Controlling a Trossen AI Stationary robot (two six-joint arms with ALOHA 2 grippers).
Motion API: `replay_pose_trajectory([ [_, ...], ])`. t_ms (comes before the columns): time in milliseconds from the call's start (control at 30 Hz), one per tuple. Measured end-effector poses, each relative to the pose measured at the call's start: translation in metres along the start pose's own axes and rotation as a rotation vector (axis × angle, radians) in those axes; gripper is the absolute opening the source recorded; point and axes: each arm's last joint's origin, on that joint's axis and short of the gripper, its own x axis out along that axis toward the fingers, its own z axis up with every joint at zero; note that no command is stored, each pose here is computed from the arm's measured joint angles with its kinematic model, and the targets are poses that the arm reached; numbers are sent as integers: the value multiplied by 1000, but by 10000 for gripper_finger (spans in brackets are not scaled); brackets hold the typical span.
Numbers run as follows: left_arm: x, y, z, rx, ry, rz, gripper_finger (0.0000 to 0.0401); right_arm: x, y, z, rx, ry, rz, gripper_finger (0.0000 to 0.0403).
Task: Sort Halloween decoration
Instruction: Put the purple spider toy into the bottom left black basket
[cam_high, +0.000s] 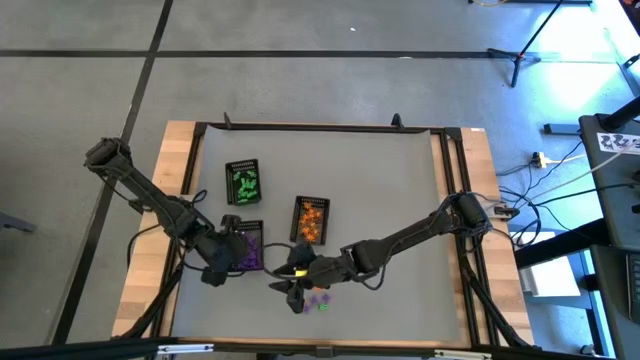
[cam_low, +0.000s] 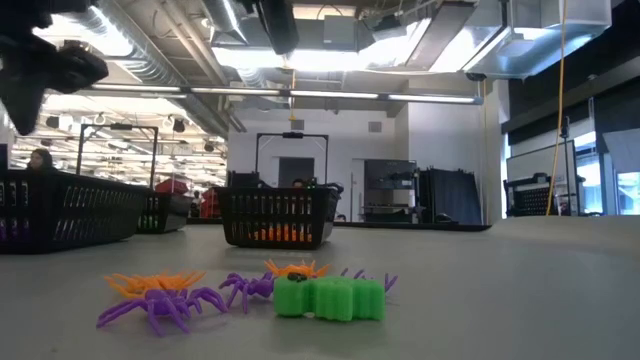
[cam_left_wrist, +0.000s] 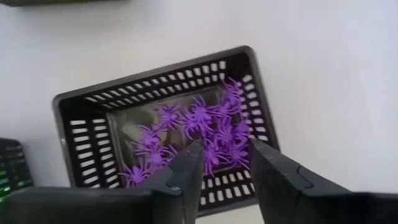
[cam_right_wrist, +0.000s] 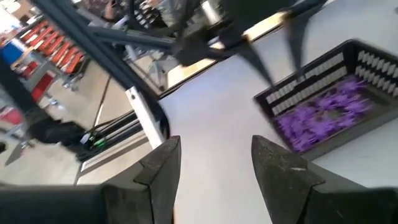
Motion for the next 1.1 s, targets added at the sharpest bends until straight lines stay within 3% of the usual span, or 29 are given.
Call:
replay_pose_trajectory([
  [200, 1, 3, 1, 13, 19, -25, 141, -6, 7, -21, -31, 174, 28, 195],
  [467, -15, 0, 16, 19, -62, -11, 141, -28, 7, -68, -13, 485, -197, 195],
  [867, -36, -10, 46, -39, -307, -108, 140, -38, 22, -98, -87, 491, -263, 195],
  [1100, -36, -10, 48, -41, -318, -115, 140, -40, 4, -116, -31, 555, -454, 195],
])
